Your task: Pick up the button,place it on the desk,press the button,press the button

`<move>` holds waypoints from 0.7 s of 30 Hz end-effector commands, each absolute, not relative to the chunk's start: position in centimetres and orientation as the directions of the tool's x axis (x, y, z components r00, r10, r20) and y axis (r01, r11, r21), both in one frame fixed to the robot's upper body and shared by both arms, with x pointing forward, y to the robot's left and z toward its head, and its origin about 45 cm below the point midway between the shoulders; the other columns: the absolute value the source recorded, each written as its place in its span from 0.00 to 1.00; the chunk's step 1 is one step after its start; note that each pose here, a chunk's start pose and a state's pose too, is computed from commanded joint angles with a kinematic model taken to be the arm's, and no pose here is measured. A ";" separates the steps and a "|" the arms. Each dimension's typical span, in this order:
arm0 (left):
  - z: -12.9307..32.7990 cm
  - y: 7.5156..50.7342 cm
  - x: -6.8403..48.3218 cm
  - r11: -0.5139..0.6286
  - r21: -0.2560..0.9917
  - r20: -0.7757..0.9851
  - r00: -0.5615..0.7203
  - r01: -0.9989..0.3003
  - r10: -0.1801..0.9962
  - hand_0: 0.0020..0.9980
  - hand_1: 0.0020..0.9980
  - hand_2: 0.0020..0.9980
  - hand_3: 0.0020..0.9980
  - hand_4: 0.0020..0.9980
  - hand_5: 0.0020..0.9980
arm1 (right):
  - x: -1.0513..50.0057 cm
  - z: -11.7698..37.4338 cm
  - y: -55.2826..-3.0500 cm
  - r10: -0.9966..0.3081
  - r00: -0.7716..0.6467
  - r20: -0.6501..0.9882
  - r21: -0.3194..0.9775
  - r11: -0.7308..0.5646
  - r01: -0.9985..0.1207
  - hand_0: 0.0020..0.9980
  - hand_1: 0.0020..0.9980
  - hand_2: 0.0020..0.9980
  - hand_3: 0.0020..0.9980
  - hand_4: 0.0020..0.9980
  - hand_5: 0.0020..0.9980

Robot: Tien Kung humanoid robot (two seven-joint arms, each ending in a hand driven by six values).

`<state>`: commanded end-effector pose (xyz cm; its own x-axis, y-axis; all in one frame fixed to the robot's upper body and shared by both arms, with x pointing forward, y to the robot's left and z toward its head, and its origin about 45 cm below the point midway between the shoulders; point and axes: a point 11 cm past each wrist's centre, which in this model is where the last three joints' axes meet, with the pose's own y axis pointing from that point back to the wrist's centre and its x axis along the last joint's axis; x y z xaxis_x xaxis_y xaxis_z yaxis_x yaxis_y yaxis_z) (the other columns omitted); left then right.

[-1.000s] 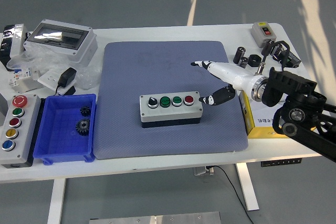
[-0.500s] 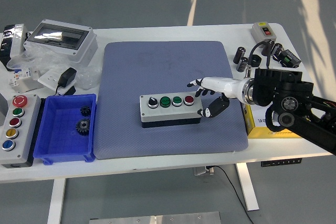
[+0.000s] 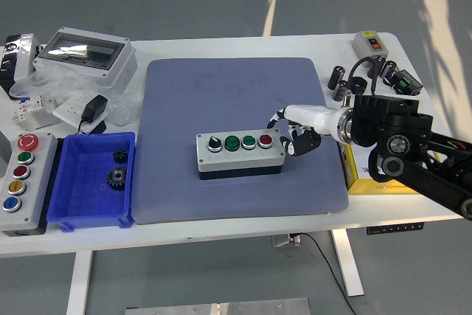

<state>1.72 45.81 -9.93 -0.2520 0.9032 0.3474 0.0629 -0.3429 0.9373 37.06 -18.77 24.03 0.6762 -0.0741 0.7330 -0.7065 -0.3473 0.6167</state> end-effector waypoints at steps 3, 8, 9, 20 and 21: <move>-10.0 45.7 1.8 -0.342 0.938 0.346 -0.252 0.062 0.904 0.63 0.56 0.54 0.61 0.60 0.11 | 36.9 23.8 -18.6 -0.069 0.680 0.730 0.620 -0.351 -0.701 0.00 0.08 0.23 0.82 0.27 0.02; -10.0 45.6 1.6 -0.340 0.938 0.345 -0.254 0.066 0.904 0.63 0.56 0.54 0.61 0.61 0.12 | 36.5 23.9 -18.6 -0.064 0.678 0.732 0.617 -0.359 -0.701 0.00 0.08 0.23 0.81 0.25 0.01; -10.0 45.6 1.6 -0.339 0.938 0.345 -0.254 0.066 0.904 0.63 0.56 0.54 0.61 0.61 0.12 | 36.5 24.0 -18.6 -0.065 0.675 0.735 0.613 -0.362 -0.702 0.00 0.08 0.23 0.81 0.25 0.01; -10.0 45.6 1.7 -0.339 0.939 0.343 -0.254 0.061 0.904 0.63 0.56 0.54 0.61 0.61 0.13 | 36.3 22.9 -18.8 -0.061 0.694 0.717 0.636 -0.350 -0.688 0.00 0.07 0.22 0.79 0.24 0.02; -10.0 45.6 1.7 -0.339 0.939 0.343 -0.254 0.061 0.904 0.63 0.56 0.54 0.61 0.61 0.13 | 36.3 22.7 -18.9 -0.060 0.696 0.716 0.639 -0.347 -0.687 0.00 0.07 0.22 0.79 0.24 0.02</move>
